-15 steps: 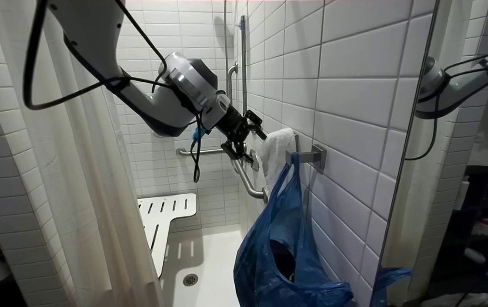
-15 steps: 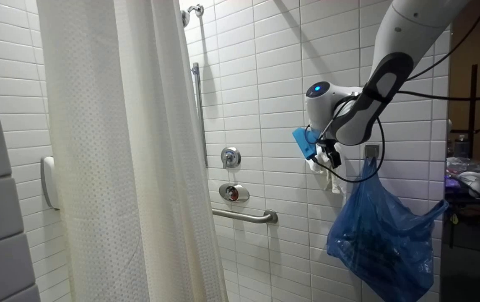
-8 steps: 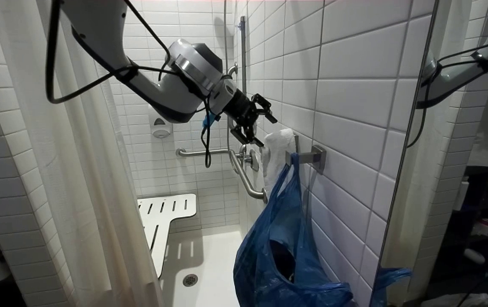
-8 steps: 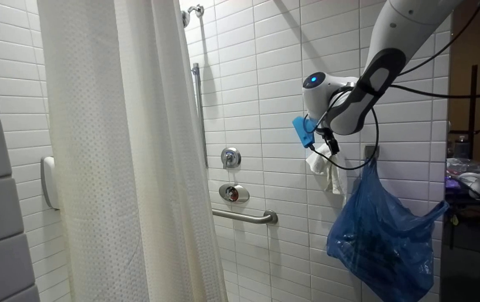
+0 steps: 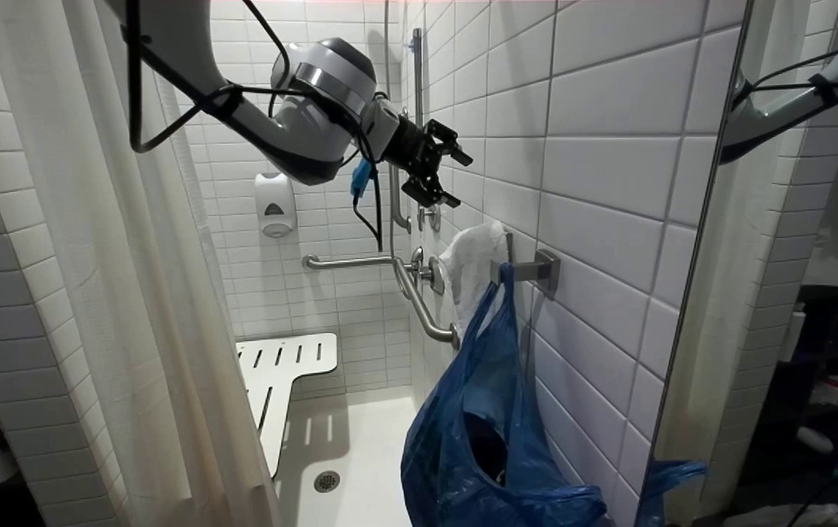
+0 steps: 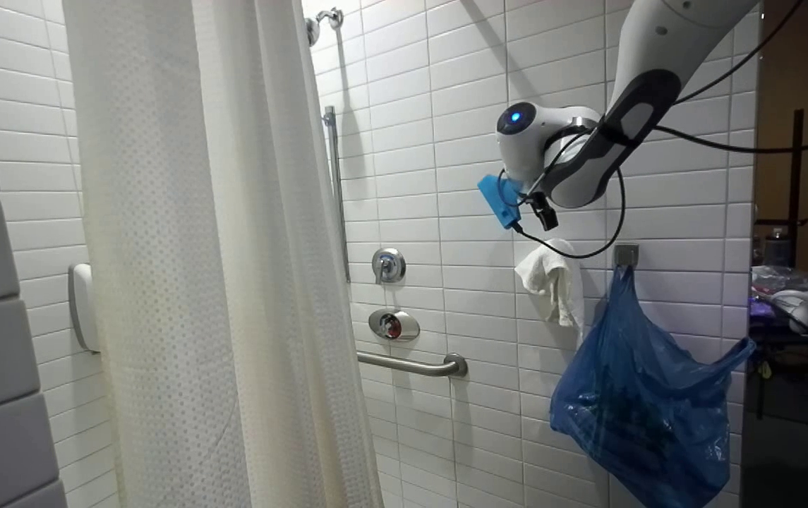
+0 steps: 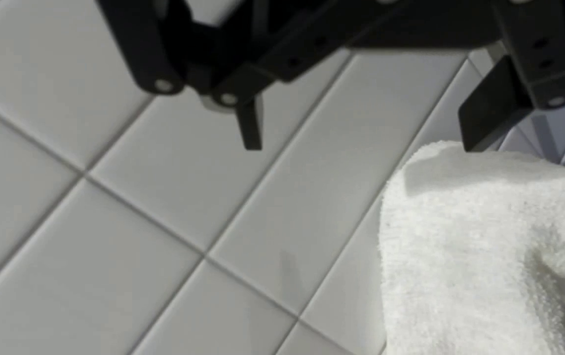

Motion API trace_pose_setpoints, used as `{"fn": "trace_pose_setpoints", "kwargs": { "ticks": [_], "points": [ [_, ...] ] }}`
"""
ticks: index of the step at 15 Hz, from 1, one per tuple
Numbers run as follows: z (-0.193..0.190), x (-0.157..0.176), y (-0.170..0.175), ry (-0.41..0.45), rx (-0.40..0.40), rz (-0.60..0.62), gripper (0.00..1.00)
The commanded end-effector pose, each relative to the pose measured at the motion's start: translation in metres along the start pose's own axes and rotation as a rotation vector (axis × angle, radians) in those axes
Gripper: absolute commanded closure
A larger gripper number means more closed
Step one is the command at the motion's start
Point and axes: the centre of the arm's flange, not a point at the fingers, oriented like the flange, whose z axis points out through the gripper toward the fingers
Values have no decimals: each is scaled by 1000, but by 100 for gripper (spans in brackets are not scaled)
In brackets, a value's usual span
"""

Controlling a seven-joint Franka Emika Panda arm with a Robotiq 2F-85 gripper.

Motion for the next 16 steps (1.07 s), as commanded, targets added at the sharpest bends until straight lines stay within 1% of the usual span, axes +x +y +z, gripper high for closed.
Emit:
{"fn": "trace_pose_setpoints", "kwargs": {
  "ticks": [1, 3, 5, 7, 12, 16],
  "points": [
    [-22, -48, 53, 42, 105, -24, 0],
    [-27, -54, 46, 41, 135, -52, 0],
    [-30, -60, 42, 22, 149, -88, 0],
    [-33, -68, 43, -4, 144, -120, 0],
    [-45, -87, 69, -66, 137, -165, 0],
    [-55, -92, 89, -95, 152, -199, 0]
  ]
}}
